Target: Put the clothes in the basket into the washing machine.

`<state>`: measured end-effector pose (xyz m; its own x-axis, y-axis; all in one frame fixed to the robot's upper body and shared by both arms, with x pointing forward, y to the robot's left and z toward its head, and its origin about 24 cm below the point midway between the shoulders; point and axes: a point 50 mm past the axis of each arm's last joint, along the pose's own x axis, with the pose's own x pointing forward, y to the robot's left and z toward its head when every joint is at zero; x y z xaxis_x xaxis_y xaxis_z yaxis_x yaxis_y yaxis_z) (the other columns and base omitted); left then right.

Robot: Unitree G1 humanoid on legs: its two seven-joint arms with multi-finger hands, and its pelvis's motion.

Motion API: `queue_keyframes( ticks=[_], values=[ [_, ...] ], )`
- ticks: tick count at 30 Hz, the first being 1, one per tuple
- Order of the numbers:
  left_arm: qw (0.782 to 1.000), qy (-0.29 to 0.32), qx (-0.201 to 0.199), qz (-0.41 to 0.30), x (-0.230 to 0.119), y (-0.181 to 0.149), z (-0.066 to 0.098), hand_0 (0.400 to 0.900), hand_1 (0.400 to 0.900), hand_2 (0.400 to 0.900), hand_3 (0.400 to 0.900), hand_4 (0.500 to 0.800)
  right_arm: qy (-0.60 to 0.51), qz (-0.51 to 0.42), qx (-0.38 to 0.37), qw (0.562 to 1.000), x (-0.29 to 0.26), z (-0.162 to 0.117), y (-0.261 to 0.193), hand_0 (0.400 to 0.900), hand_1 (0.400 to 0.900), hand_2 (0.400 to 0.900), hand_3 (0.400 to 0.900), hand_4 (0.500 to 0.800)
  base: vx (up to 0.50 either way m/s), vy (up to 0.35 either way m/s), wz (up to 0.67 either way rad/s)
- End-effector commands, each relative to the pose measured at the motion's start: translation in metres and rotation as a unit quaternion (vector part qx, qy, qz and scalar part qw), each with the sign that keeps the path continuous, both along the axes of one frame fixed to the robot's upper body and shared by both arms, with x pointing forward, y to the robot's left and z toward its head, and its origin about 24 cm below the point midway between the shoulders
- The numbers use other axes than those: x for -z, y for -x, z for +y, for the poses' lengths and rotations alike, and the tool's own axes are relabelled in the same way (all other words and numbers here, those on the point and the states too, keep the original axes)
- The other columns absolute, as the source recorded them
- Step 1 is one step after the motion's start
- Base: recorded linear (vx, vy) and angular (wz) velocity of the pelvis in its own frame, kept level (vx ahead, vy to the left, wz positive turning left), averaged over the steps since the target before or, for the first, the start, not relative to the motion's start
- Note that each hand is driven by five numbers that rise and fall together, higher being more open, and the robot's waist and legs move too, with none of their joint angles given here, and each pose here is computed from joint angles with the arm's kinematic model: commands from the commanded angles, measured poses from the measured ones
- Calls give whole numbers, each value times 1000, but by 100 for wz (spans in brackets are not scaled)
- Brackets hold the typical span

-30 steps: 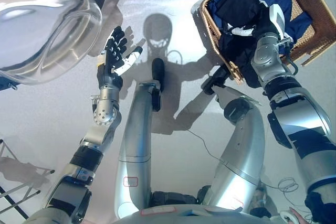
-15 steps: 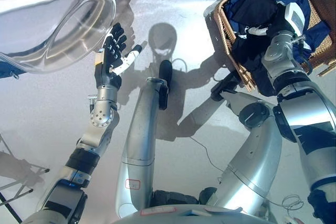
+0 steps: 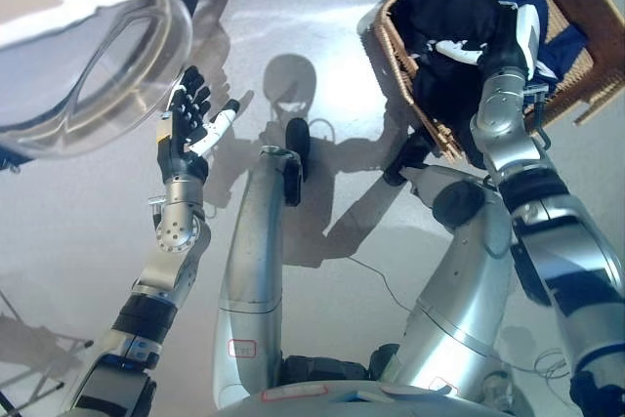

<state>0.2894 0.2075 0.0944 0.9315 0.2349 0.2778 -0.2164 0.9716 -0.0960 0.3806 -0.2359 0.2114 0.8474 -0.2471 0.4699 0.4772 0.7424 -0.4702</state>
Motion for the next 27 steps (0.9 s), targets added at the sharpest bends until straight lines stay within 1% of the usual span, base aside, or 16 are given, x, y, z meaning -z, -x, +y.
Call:
queue_keyframes(
  ticks=[1,2,4,6,8,10,11,13,15,16,17,19,20,22,25,27],
  values=[
    [998,22,-51,-27,2,23,14,900,900,900,900,800,-34,-152,-30,987,-26,-9,40,400,400,400,400,500,17,-7,-5],
    [998,19,-48,-24,3,24,13,900,900,900,900,800,-36,-149,-27,988,-22,-12,43,400,400,400,400,500,25,-8,-6],
    [998,20,-56,-12,9,28,15,900,900,900,900,800,-100,-222,-73,967,-25,-6,74,400,400,400,400,500,34,-3,-8],
    [998,17,-54,-1,13,31,15,900,900,900,900,800,-159,-231,-119,952,-15,1,86,400,400,400,400,500,36,-1,-6],
    [998,25,-48,14,19,31,14,900,900,900,900,800,-224,-217,-209,927,-8,21,90,400,400,400,400,500,36,-22,0],
    [999,28,-43,18,20,32,14,900,900,900,900,800,-246,-202,-236,918,-4,27,87,400,400,400,400,500,20,-18,5],
    [999,34,-30,26,24,32,10,900,900,900,900,800,-295,-184,-284,893,-4,42,78,400,400,400,400,500,37,-31,10],
    [998,44,-24,28,25,30,9,900,900,900,900,800,-352,-164,-351,852,-10,63,62,400,400,400,400,500,35,-44,15],
    [998,52,-17,31,26,27,9,900,900,900,900,800,-380,-159,-392,823,-27,83,47,400,400,400,400,500,24,-46,14],
    [998,53,-17,30,25,27,9,900,900,900,900,800,-380,-159,-394,822,-28,83,46,400,400,400,400,500,37,-61,20],
    [997,64,-3,33,27,24,6,900,900,900,900,800,-414,-145,-424,793,-43,104,30,400,400,400,400,500,40,-60,22],
    [997,75,7,35,28,21,2,900,900,900,900,800,-452,-144,-438,764,-62,117,15,400,400,400,400,500,54,-72,26],
    [996,78,8,34,28,18,1,900,900,900,900,800,-454,-150,-430,766,-71,120,10,400,400,400,400,500,55,-57,19],
    [996,81,18,36,29,16,-2,900,900,900,900,800,-484,-152,-437,742,-87,131,3,400,400,400,400,500,41,-34,12],
    [996,74,29,34,27,13,-3,900,900,900,900,800,-511,-161,-408,739,-102,125,-9,400,400,400,400,500,43,-49,21],
    [996,65,44,39,28,11,-5,900,900,900,900,800,-541,-156,-361,743,-107,112,-22,400,400,400,400,500,67,-63,30]
  ],
)
